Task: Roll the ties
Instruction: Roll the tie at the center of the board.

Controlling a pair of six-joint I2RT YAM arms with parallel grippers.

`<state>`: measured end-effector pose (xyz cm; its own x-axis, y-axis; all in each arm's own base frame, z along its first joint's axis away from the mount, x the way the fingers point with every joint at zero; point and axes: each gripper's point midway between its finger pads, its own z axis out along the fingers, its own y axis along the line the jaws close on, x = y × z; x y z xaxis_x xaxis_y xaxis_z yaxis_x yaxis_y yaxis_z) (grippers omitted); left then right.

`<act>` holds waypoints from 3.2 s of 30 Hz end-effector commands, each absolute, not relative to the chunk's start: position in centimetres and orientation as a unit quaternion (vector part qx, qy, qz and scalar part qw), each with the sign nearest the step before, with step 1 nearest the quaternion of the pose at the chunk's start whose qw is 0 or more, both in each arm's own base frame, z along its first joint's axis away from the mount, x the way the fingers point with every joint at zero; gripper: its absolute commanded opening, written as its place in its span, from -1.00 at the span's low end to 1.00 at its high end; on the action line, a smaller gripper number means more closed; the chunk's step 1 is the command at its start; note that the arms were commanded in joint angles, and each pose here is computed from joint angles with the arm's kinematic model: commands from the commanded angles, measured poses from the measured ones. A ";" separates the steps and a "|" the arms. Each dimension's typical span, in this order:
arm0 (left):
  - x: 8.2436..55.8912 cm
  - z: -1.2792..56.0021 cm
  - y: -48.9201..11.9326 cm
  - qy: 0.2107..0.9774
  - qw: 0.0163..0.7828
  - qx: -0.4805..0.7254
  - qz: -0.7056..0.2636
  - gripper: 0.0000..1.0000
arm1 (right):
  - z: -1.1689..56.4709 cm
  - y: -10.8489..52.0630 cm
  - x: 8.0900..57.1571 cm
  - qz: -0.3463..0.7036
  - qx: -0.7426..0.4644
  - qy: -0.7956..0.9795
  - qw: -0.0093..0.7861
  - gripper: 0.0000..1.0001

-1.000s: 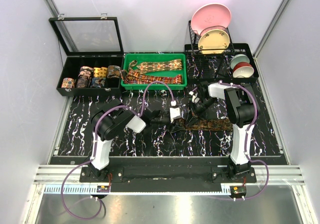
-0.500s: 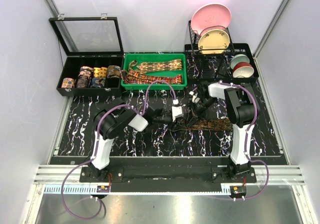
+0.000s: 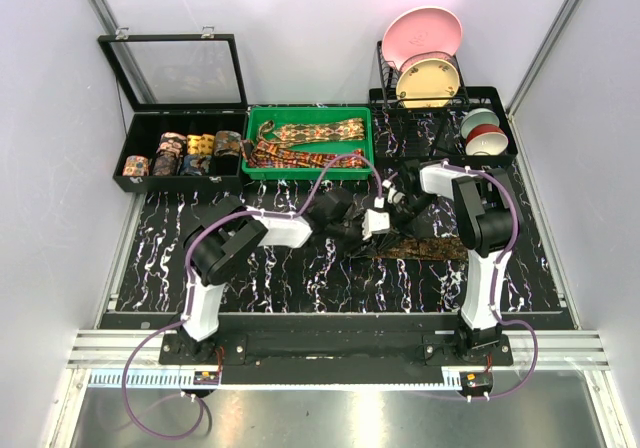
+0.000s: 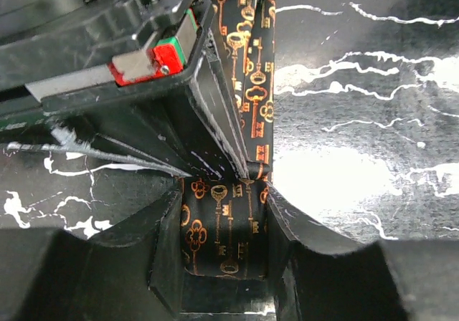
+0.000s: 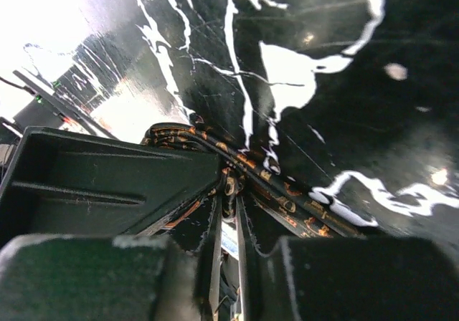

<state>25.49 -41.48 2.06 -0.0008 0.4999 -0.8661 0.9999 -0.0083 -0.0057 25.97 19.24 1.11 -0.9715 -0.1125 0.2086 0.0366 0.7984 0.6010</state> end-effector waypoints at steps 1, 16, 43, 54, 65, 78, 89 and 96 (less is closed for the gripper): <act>24.1 -8.1 -34.8 0.695 0.197 0.657 -0.214 -1.00 | 0.6 19.5 27.1 -0.310 0.044 -0.947 0.075 -0.61; 22.7 -9.7 -31.8 0.711 0.097 0.674 -0.178 -1.00 | 5.1 16.7 28.1 -0.385 0.018 -0.922 0.039 -0.36; 21.3 -7.2 -32.1 0.720 0.036 0.666 -0.192 -1.00 | 4.6 18.2 27.8 -0.437 0.031 -0.899 0.015 -0.51; 20.9 -7.1 -32.2 0.719 0.032 0.666 -0.197 -1.00 | 3.9 17.4 27.9 -0.408 0.045 -0.912 0.004 0.04; 20.4 -6.7 -32.2 0.716 0.032 0.666 -0.206 -1.00 | 4.0 19.1 29.1 -0.406 0.058 -0.912 -0.009 -0.32; 21.6 -3.5 -34.9 0.696 0.112 0.658 -0.265 -0.43 | 0.9 16.8 27.1 -0.338 0.036 -0.940 0.036 -1.00; 24.6 2.1 -40.5 0.621 0.259 0.658 -0.340 0.32 | -0.1 15.4 26.9 -0.301 0.015 -0.951 0.062 -1.00; 25.1 5.0 -41.4 0.613 0.343 0.595 -0.390 0.78 | -0.8 14.5 26.4 -0.270 0.007 -0.959 0.084 -1.00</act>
